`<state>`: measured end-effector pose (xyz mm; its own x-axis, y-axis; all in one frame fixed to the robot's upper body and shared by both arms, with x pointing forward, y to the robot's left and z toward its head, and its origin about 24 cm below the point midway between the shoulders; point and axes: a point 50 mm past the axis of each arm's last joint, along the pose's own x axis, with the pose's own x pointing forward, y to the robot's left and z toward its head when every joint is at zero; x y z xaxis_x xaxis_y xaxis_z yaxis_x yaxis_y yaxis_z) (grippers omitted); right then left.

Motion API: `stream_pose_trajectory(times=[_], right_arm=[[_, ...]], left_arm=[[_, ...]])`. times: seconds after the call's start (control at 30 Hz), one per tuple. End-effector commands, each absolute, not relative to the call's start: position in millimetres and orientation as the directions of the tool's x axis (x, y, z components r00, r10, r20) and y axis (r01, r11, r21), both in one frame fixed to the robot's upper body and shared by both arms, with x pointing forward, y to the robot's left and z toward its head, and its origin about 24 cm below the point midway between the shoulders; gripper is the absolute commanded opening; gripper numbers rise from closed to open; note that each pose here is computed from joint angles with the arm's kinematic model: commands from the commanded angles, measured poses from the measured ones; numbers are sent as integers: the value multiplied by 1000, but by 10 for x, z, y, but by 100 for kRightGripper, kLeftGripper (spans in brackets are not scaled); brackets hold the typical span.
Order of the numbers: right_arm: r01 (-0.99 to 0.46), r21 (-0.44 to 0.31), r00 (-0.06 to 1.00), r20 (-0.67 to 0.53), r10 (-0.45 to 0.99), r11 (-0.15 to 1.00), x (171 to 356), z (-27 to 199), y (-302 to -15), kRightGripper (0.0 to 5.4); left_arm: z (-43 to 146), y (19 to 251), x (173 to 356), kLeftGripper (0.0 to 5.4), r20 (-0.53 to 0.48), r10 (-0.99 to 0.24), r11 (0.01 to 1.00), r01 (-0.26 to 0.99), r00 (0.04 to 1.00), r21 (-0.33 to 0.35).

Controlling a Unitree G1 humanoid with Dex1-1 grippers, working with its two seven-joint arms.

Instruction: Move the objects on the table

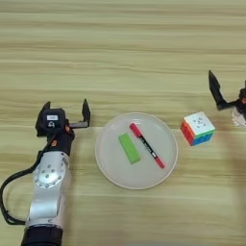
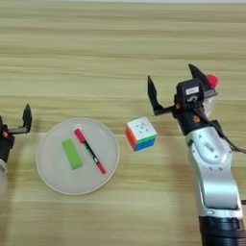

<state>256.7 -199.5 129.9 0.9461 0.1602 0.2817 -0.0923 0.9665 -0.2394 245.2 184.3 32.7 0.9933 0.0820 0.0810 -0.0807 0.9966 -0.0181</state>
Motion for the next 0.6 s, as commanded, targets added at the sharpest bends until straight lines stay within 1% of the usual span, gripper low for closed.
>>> stream_pose_trajectory(times=[0.03, 0.17, 0.23, 0.4, 0.6], right_arm=[[8, -221, 945, 320, 65, 975, 2608, 1376, -2140, 538], [97, -184, 946, 322, -33, 978, 2638, 1374, -2294, 538], [118, -169, 948, 311, -61, 978, 2654, 1358, -2337, 538], [149, -133, 954, 279, -107, 980, 2691, 1315, -2415, 538], [137, -89, 972, 204, -116, 987, 2758, 1179, -2476, 538]], left_arm=[[326, 1851, 2463, 540, 76, 80, 997, -80, 994, -9], [325, 1850, 2463, 540, 76, 79, 997, -79, 994, -10], [324, 1849, 2464, 540, 75, 79, 997, -79, 994, -9], [326, 1846, 2467, 540, 75, 78, 997, -78, 994, -9], [326, 1842, 2466, 540, 75, 78, 997, -78, 994, -11]])
